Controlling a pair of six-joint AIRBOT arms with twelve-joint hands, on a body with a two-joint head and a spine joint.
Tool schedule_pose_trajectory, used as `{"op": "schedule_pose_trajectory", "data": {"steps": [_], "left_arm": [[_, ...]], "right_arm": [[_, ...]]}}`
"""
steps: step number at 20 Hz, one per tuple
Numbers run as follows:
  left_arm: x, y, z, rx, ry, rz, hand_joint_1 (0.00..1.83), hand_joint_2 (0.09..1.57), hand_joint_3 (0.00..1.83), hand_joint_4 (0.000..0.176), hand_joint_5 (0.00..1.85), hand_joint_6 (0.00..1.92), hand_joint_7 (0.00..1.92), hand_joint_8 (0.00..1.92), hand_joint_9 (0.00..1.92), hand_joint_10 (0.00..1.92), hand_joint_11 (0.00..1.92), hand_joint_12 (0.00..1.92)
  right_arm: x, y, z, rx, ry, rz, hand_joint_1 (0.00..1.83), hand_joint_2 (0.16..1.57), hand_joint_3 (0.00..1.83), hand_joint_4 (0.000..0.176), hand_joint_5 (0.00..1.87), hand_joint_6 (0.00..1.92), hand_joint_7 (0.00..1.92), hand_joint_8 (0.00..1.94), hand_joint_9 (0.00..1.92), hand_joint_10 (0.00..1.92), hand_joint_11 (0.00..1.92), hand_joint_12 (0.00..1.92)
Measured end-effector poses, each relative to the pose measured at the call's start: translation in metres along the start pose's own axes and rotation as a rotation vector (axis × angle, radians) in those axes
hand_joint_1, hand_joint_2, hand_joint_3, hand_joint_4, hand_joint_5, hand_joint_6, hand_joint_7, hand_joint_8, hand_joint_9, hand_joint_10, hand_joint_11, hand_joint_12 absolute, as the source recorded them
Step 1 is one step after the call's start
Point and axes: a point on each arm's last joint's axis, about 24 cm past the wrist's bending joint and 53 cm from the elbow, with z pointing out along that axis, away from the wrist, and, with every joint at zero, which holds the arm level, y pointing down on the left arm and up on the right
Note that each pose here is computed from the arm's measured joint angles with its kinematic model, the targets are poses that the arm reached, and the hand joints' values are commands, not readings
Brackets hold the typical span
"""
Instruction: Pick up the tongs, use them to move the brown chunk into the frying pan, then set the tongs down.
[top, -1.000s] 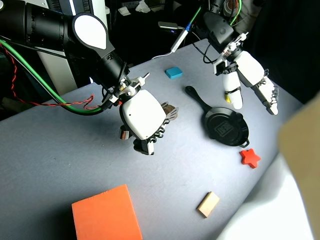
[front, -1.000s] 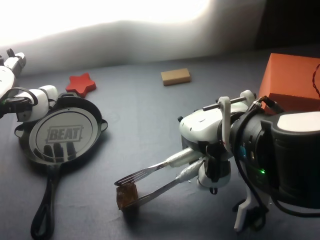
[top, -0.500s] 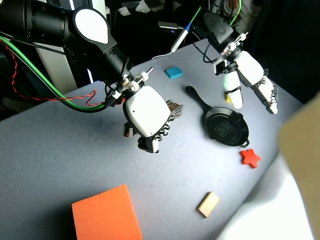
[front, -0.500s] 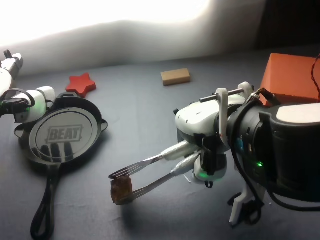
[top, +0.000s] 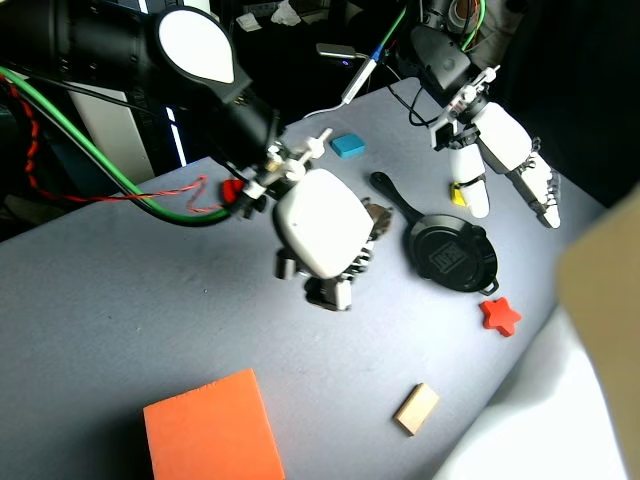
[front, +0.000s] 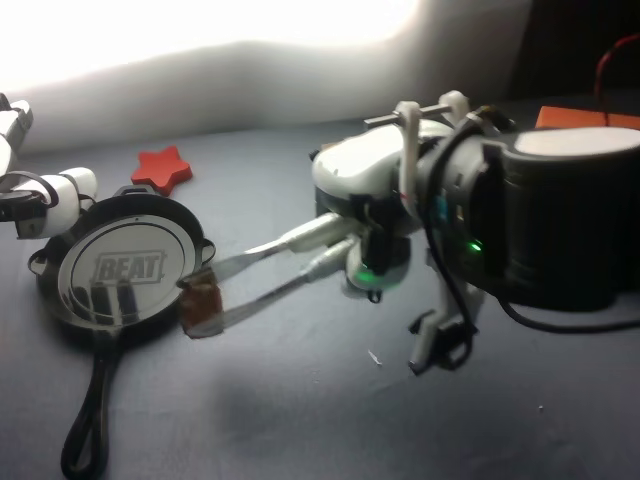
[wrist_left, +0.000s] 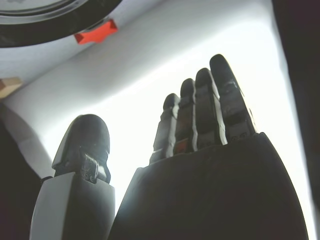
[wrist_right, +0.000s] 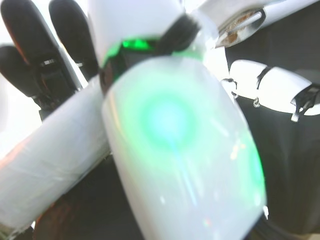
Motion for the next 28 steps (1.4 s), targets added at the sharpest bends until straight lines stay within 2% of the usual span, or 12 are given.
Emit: {"op": "schedule_pose_trajectory", "data": {"steps": [3,4,10,14,17,20,22,23,24,25,26,28], "left_arm": [[-0.002,0.001,0.005,-0.001,0.001,0.012,0.11,1.4,0.0,0.036,0.04,0.0,0.11,0.0,0.1,0.01,0.0,0.59],[-0.004,0.002,0.007,0.001,-0.003,0.018,0.17,1.39,0.0,0.038,0.05,0.0,0.11,0.0,0.11,0.01,0.0,0.61],[-0.03,0.015,0.023,-0.025,-0.067,0.049,0.18,1.39,0.0,0.034,0.02,0.01,0.09,0.0,0.11,0.0,0.0,0.57],[-0.037,0.021,0.023,-0.03,-0.064,0.086,0.19,1.38,0.0,0.038,0.04,0.01,0.12,0.0,0.12,0.01,0.0,0.58],[-0.042,0.027,0.022,-0.028,-0.07,0.115,0.19,1.37,0.0,0.038,0.05,0.01,0.13,0.0,0.13,0.01,0.0,0.61],[-0.051,0.035,0.024,-0.024,-0.08,0.145,0.21,1.38,0.0,0.033,0.02,0.0,0.11,0.0,0.12,0.0,0.0,0.6],[-0.052,0.038,0.024,-0.027,-0.084,0.154,0.24,1.37,0.0,0.036,0.05,0.01,0.1,0.0,0.11,0.0,0.0,0.54],[-0.053,0.042,0.024,-0.036,-0.083,0.148,0.28,1.37,0.0,0.039,0.05,0.01,0.11,0.0,0.12,0.01,0.0,0.6],[-0.053,0.044,0.024,-0.039,-0.081,0.149,0.3,1.37,0.0,0.033,0.06,0.01,0.11,0.0,0.12,0.01,0.0,0.59],[-0.054,0.045,0.023,-0.04,-0.084,0.154,0.28,1.37,0.0,0.035,0.04,0.0,0.09,0.0,0.11,0.0,0.0,0.55],[-0.055,0.046,0.023,-0.043,-0.087,0.153,0.28,1.37,0.0,0.037,0.04,0.0,0.09,0.0,0.11,0.0,0.0,0.54],[-0.058,0.048,0.023,-0.048,-0.093,0.156,0.27,1.38,0.0,0.032,0.04,0.0,0.11,0.0,0.11,0.0,0.0,0.56]], "right_arm": [[-0.001,0.013,0.013,-0.036,0.006,0.007,1.23,1.1,0.0,0.023,1.0,0.99,1.05,0.86,1.26,0.12,0.7,1.32],[-0.002,0.015,0.018,-0.043,0.006,0.009,1.23,1.1,0.0,0.023,1.0,0.99,1.05,0.86,1.26,0.12,0.7,1.32],[-0.022,0.027,0.054,-0.081,-0.02,0.026,1.22,1.11,0.0,0.022,0.98,1.01,1.05,0.88,1.26,0.12,0.7,1.33],[-0.035,0.045,0.074,-0.129,-0.04,0.019,1.22,1.11,0.0,0.019,0.96,1.02,1.05,0.89,1.26,0.13,0.7,1.32],[-0.032,0.048,0.084,-0.141,-0.036,-0.002,1.21,1.13,0.0,0.013,0.92,1.08,1.02,0.95,1.24,0.12,0.66,1.34],[-0.019,0.039,0.099,-0.123,-0.021,-0.018,1.2,1.16,0.0,0.006,0.83,1.2,0.96,1.05,1.18,0.12,0.62,1.37],[-0.018,0.039,0.101,-0.125,-0.021,-0.023,1.19,1.18,0.0,0.003,0.8,1.28,0.93,1.08,1.14,0.1,0.58,1.37],[-0.017,0.037,0.102,-0.124,-0.019,-0.024,1.18,1.19,0.0,0.0,0.77,1.34,0.9,1.09,1.09,0.08,0.53,1.36],[-0.016,0.037,0.103,-0.124,-0.017,-0.024,1.18,1.2,0.0,0.0,0.76,1.37,0.9,1.09,1.07,0.07,0.52,1.36],[-0.014,0.037,0.104,-0.122,-0.013,-0.023,1.12,1.21,0.0,0.0,0.77,1.3,0.86,0.63,1.05,0.07,0.51,1.34],[-0.014,0.036,0.104,-0.122,-0.013,-0.023,1.11,1.22,0.0,0.0,0.76,1.31,0.9,0.36,1.03,0.06,0.49,1.33],[-0.014,0.036,0.104,-0.123,-0.014,-0.026,1.11,1.22,0.0,0.0,0.77,1.29,0.99,0.12,1.03,0.06,0.49,1.31]]}}
